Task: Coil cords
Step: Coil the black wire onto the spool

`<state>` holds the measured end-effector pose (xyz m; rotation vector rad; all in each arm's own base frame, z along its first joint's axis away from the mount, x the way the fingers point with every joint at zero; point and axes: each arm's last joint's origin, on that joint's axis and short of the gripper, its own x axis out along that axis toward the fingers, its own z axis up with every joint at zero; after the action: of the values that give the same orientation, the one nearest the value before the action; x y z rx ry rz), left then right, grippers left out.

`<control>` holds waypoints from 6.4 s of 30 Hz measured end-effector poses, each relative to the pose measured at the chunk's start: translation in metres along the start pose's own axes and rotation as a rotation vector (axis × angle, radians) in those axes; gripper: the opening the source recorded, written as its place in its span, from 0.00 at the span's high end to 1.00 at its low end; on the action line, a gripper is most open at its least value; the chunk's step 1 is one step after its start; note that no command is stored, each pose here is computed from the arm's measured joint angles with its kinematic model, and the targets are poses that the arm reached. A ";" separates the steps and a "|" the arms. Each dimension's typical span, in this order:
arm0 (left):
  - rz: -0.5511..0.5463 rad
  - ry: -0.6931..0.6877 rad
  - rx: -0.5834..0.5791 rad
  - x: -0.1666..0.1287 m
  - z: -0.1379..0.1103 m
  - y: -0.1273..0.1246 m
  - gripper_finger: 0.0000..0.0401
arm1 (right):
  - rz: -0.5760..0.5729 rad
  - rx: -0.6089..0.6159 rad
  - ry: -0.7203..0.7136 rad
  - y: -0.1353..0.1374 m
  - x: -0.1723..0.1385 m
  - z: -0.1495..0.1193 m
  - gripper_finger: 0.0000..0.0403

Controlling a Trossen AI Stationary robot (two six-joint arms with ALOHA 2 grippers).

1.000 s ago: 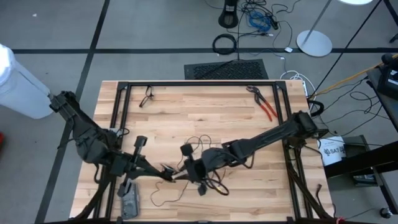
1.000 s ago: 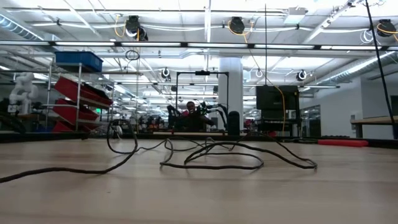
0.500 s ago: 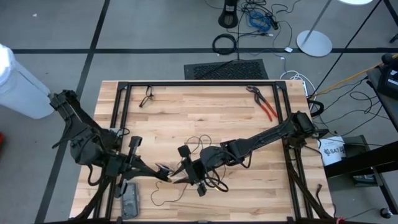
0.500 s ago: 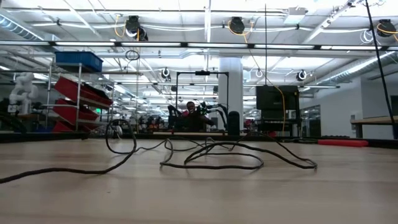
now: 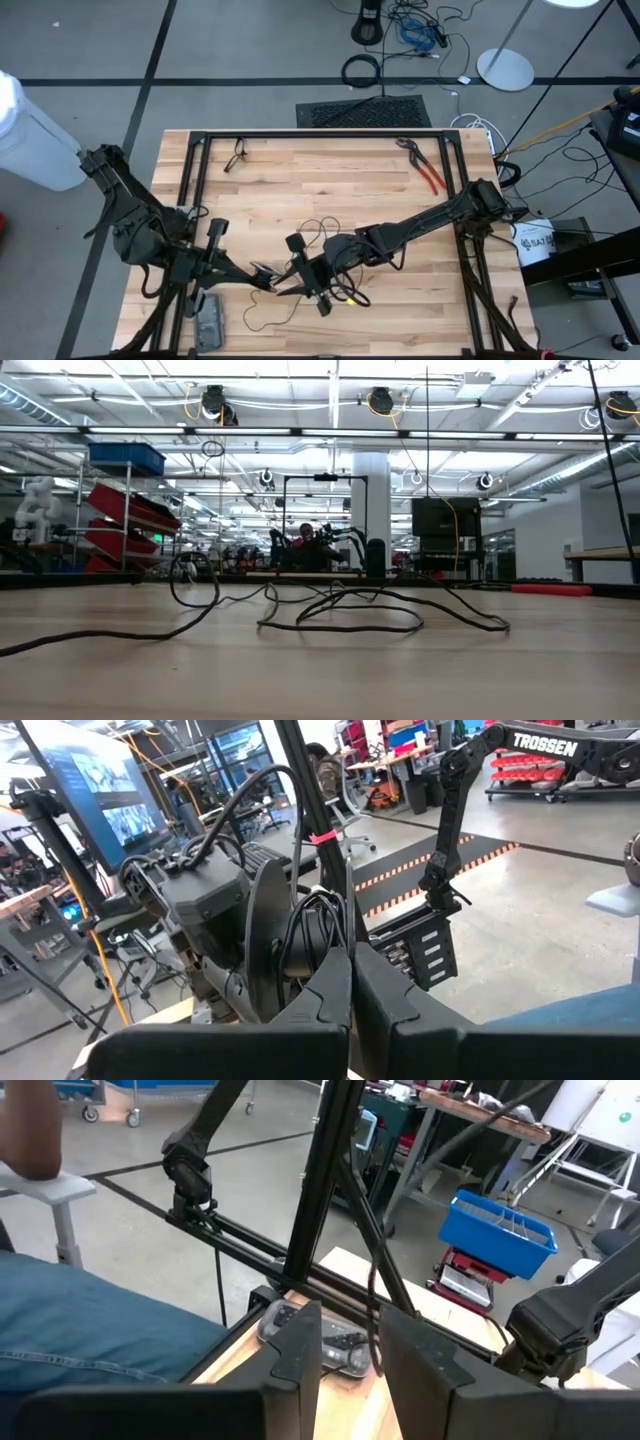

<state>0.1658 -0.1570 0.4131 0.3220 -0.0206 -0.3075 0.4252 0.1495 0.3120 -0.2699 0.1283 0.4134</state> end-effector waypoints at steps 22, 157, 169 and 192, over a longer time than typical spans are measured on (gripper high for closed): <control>0.010 0.008 0.001 0.000 -0.001 0.000 1.00 | 0.010 -0.022 -0.054 -0.003 0.008 -0.005 0.99; 0.087 0.396 -0.200 0.021 -0.054 0.041 1.00 | -0.416 -0.111 0.157 0.063 -0.079 0.092 1.00; 0.046 0.380 -0.166 0.019 -0.048 0.033 1.00 | -0.396 -0.112 0.149 0.071 -0.080 0.094 1.00; -0.192 0.282 -0.190 0.023 -0.034 0.013 1.00 | -0.456 -0.171 0.179 0.072 -0.085 0.101 1.00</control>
<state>0.1940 -0.1416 0.3838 0.1760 0.3170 -0.4484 0.3251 0.2097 0.4066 -0.4923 0.2015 -0.0542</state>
